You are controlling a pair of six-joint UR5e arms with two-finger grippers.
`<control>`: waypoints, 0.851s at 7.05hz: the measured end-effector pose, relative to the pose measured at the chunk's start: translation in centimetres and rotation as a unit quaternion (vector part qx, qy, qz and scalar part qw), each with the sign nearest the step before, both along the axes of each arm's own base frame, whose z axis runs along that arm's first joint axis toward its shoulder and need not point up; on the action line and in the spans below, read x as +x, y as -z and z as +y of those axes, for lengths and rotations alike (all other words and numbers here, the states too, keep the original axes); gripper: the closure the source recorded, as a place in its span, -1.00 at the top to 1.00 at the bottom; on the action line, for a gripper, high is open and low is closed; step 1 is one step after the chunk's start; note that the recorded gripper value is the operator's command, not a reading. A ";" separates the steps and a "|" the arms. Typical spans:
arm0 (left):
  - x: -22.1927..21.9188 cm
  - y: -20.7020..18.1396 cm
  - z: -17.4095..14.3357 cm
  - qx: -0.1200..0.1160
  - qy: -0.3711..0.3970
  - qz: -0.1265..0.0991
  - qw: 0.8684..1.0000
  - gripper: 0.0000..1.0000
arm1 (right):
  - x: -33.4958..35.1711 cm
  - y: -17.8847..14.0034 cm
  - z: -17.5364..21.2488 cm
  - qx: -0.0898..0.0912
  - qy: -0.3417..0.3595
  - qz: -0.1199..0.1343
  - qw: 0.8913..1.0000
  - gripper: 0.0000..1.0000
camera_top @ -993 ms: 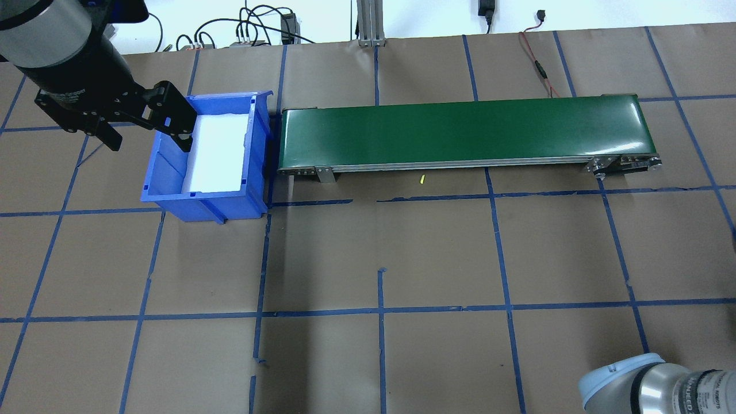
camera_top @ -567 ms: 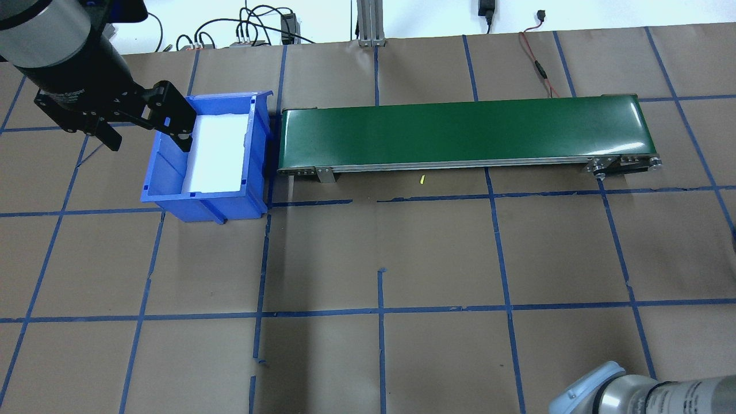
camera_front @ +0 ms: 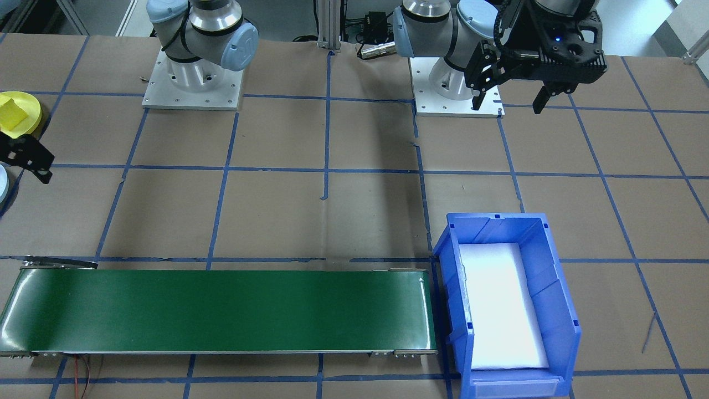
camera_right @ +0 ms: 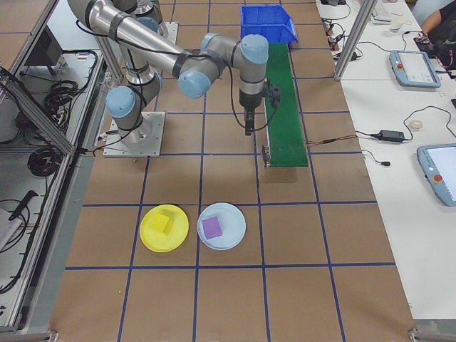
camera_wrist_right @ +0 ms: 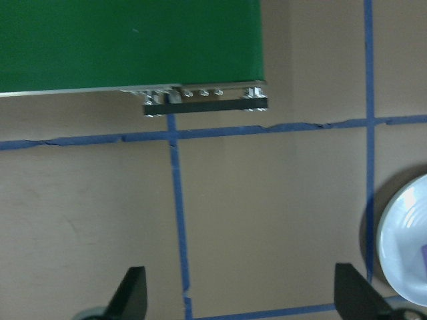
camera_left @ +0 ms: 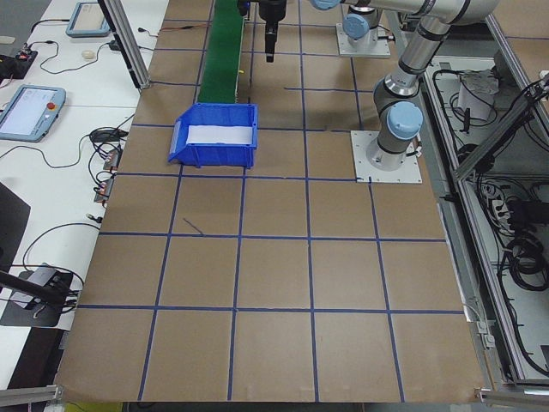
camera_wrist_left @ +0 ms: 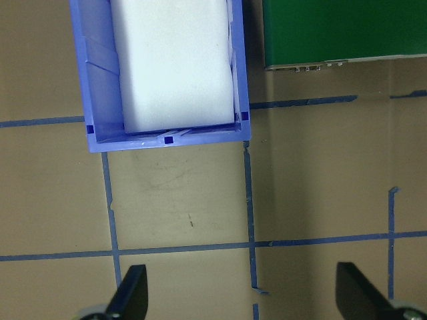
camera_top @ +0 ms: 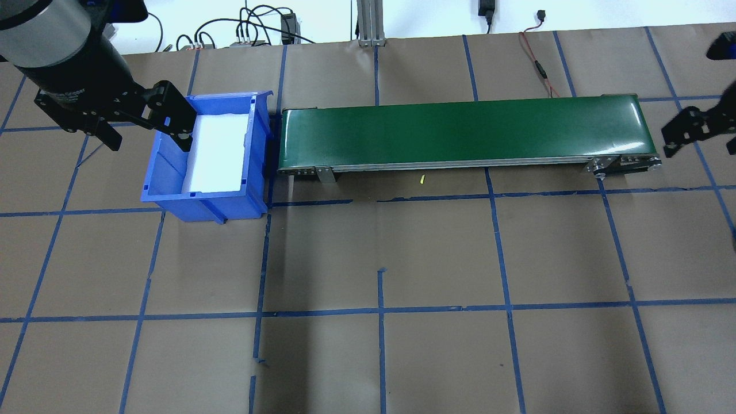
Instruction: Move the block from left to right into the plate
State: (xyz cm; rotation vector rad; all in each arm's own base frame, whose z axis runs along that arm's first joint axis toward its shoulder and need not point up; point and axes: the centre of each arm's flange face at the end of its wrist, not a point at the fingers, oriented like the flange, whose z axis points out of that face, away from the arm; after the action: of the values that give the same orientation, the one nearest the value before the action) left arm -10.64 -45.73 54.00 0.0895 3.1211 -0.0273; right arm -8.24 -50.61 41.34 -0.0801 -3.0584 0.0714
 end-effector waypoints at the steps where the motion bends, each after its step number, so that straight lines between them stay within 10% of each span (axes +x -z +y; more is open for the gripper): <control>1: 0.0 0.0 0.0 0.000 0.000 0.000 1.000 1.00 | 5.6 -1.5 -0.1 -0.017 0.010 -0.011 1.000 1.00; 6: 0.0 0.0 0.0 0.001 0.000 -0.001 1.000 1.00 | 19.5 -4.4 1.9 -0.051 0.043 -0.040 0.997 1.00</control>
State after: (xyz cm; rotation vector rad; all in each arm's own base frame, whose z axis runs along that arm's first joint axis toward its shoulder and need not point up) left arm -10.62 -45.72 53.98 0.0899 3.1194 -0.0249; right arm 11.29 -48.68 45.70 -0.2249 -3.1252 0.2251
